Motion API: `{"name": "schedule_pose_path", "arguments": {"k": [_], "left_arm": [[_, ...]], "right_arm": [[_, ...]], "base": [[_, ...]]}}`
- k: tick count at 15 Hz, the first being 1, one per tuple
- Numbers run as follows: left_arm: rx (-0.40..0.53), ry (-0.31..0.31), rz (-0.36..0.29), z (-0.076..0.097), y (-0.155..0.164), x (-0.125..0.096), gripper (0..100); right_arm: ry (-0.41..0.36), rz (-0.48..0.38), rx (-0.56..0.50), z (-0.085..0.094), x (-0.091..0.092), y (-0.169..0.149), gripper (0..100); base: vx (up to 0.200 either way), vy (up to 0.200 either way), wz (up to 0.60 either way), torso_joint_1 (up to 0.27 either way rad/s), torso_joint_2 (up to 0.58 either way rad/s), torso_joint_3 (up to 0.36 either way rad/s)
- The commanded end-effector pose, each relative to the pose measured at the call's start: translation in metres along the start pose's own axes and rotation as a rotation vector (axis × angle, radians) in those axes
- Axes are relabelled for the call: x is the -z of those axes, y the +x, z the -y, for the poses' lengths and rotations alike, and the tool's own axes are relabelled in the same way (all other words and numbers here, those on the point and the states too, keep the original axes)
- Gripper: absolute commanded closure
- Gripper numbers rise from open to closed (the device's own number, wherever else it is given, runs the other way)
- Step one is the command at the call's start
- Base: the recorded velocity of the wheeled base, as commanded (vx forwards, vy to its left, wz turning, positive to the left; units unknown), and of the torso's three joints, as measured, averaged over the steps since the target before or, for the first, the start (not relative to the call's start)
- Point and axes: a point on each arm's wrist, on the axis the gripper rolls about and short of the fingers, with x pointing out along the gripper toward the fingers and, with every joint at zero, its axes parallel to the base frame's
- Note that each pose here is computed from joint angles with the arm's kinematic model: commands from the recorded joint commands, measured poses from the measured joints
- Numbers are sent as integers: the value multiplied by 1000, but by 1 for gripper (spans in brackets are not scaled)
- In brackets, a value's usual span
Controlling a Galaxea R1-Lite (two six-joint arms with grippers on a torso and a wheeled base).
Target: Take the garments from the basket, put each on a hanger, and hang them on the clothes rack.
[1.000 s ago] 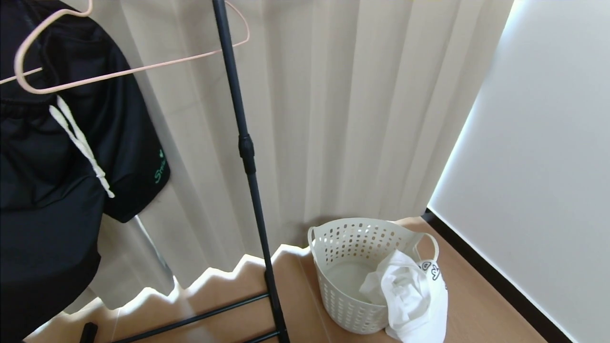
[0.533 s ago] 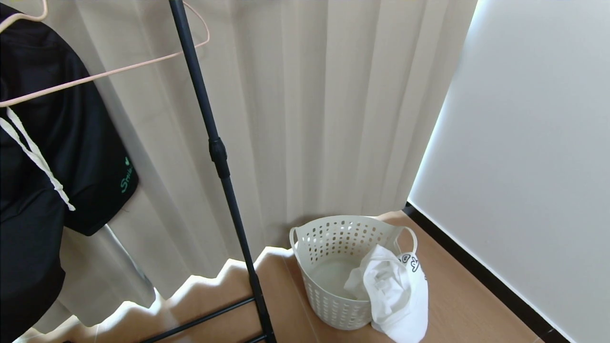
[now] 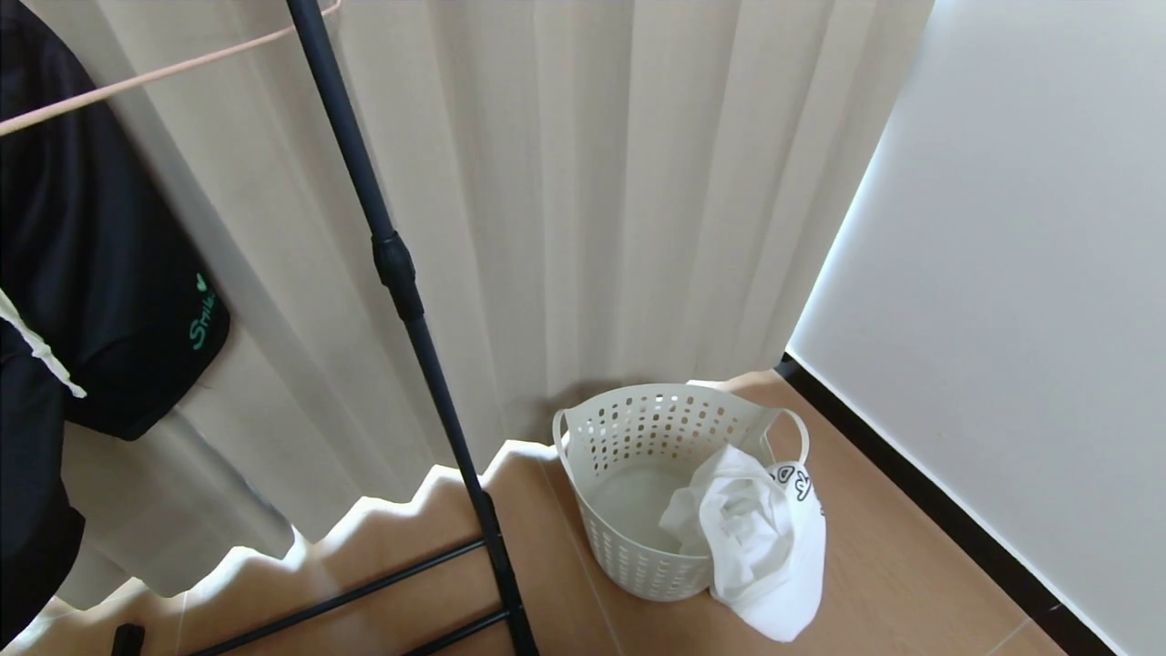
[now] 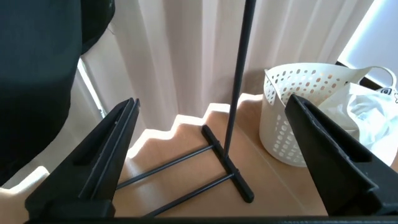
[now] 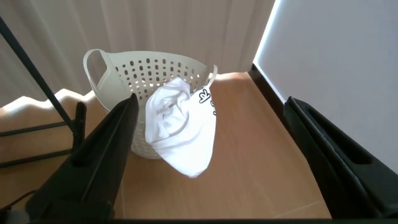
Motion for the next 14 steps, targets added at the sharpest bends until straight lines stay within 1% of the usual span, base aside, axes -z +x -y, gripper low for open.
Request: {"name": "schedule_pose_path", "arguments": {"k": [1, 6, 14], "left_arm": [[0, 0, 1, 0, 0, 0, 0], [-2, 0, 1, 0, 0, 0, 0], [-2, -2, 1, 0, 0, 0, 0]], "right_arm": [[0, 0, -1, 0, 0, 0, 0], [1, 0, -1, 0, 0, 0, 0], [1, 0, -1, 0, 0, 0, 0]], "base": [[0, 0, 0, -2, 2, -198], [0, 0, 0, 4, 2, -200], [0, 0, 0, -1, 2, -132]]}}
